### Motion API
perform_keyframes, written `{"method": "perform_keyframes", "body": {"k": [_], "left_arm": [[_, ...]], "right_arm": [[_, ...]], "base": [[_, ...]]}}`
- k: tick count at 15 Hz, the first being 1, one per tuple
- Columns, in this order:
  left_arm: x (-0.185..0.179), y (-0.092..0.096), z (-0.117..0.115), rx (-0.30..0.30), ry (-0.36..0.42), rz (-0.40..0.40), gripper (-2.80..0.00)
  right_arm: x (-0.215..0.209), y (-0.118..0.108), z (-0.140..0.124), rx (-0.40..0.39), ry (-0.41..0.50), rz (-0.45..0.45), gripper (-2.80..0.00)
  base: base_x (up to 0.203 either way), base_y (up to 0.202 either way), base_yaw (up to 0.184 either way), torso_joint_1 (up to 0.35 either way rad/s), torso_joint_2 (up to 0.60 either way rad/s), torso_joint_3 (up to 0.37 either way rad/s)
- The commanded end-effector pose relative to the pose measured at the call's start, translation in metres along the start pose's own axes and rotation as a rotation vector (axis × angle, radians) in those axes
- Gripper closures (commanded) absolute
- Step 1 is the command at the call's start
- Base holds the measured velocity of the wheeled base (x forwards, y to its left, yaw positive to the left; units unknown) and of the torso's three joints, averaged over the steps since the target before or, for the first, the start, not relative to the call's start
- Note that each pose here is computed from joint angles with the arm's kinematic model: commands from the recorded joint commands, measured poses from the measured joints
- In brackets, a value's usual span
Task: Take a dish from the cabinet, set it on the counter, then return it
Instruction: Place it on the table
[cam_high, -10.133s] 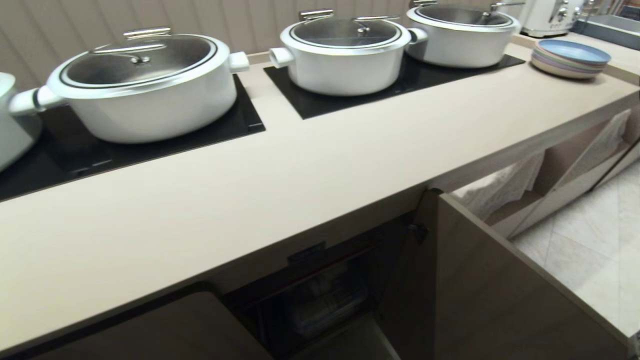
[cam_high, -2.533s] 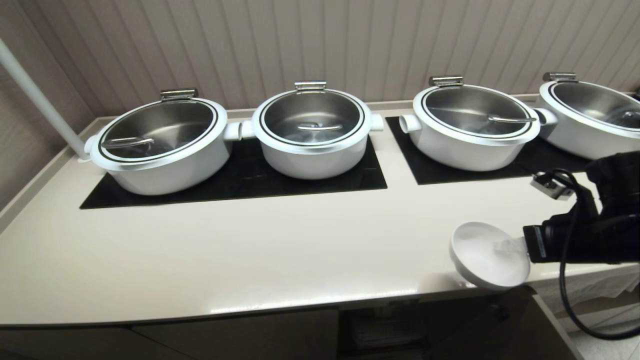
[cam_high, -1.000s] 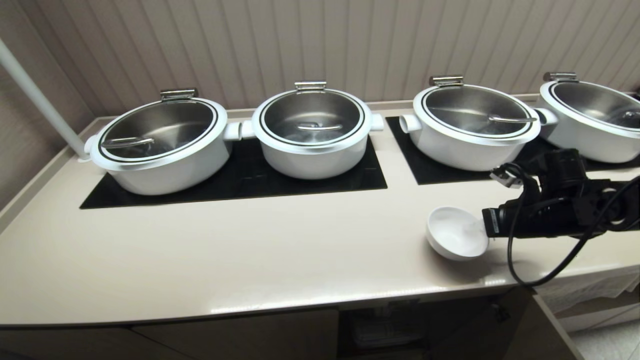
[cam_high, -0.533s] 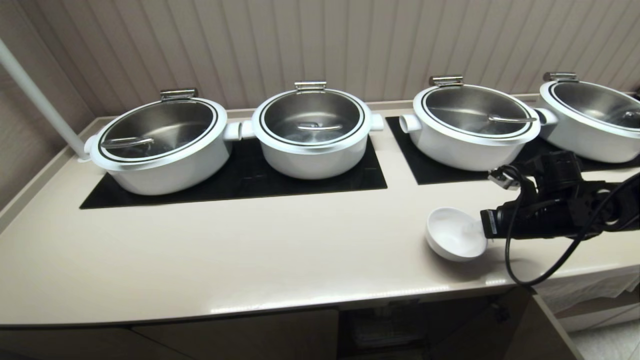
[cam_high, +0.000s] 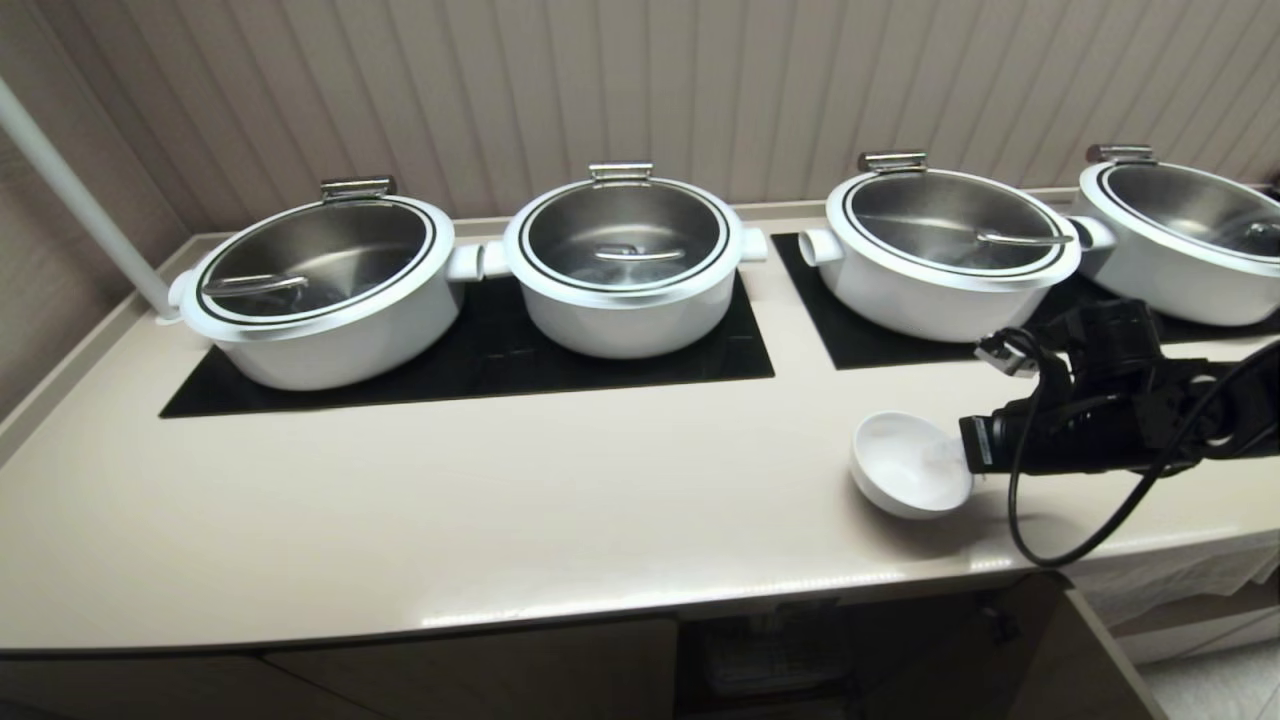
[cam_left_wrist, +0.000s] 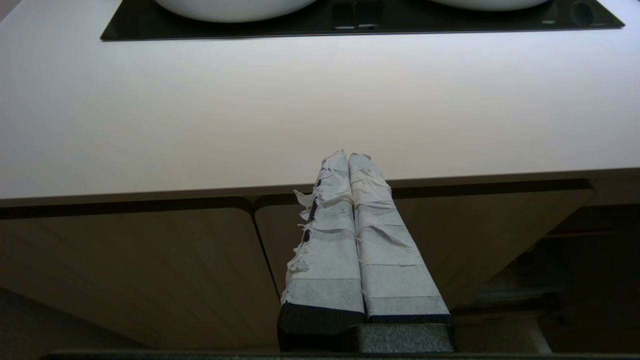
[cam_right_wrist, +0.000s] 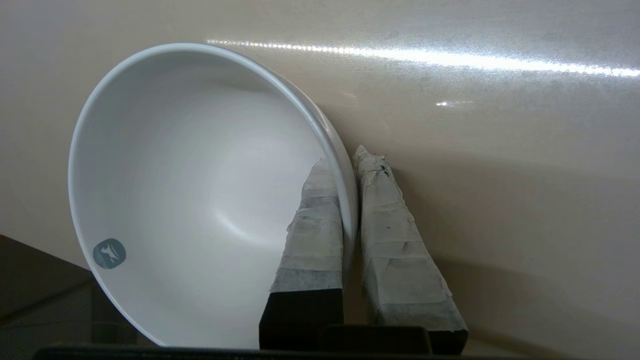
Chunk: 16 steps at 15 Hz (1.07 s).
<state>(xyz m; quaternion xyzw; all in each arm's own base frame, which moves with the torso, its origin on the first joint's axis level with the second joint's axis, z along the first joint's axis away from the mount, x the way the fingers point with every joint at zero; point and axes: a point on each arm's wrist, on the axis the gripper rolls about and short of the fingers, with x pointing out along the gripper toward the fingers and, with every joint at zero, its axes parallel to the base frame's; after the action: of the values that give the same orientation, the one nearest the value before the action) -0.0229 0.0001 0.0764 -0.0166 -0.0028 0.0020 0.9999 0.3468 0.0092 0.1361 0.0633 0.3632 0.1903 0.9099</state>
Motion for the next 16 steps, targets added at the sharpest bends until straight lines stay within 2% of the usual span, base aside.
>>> {"method": "perform_keyframes", "body": {"k": [1, 12, 13, 16], "left_arm": [[0.0000, 0.0000, 0.0000, -0.001, -0.001, 0.001, 0.00], [0.0000, 0.0000, 0.0000, -0.001, -0.001, 0.001, 0.00], [0.0000, 0.0000, 0.0001, -0.001, -0.001, 0.000, 0.00], [0.0000, 0.0000, 0.0000, -0.001, -0.001, -0.001, 0.00]], "right_arm": [[-0.0008, 0.0005, 0.0006, -0.003, -0.005, 0.003, 0.00], [-0.0032, 0.0020, 0.0000, -0.002, -0.001, 0.003, 0.00], [-0.0031, 0.0020, -0.0004, -0.003, 0.000, 0.003, -2.80], [-0.0026, 0.0018, -0.0002, -0.005, -0.003, 0.003, -2.80]], "base": [[0.000, 0.000, 0.000, 0.000, 0.00, 0.000], [0.000, 0.000, 0.000, 0.000, 0.00, 0.000], [0.000, 0.000, 0.000, 0.000, 0.00, 0.000], [0.000, 0.000, 0.000, 0.000, 0.00, 0.000]]}}
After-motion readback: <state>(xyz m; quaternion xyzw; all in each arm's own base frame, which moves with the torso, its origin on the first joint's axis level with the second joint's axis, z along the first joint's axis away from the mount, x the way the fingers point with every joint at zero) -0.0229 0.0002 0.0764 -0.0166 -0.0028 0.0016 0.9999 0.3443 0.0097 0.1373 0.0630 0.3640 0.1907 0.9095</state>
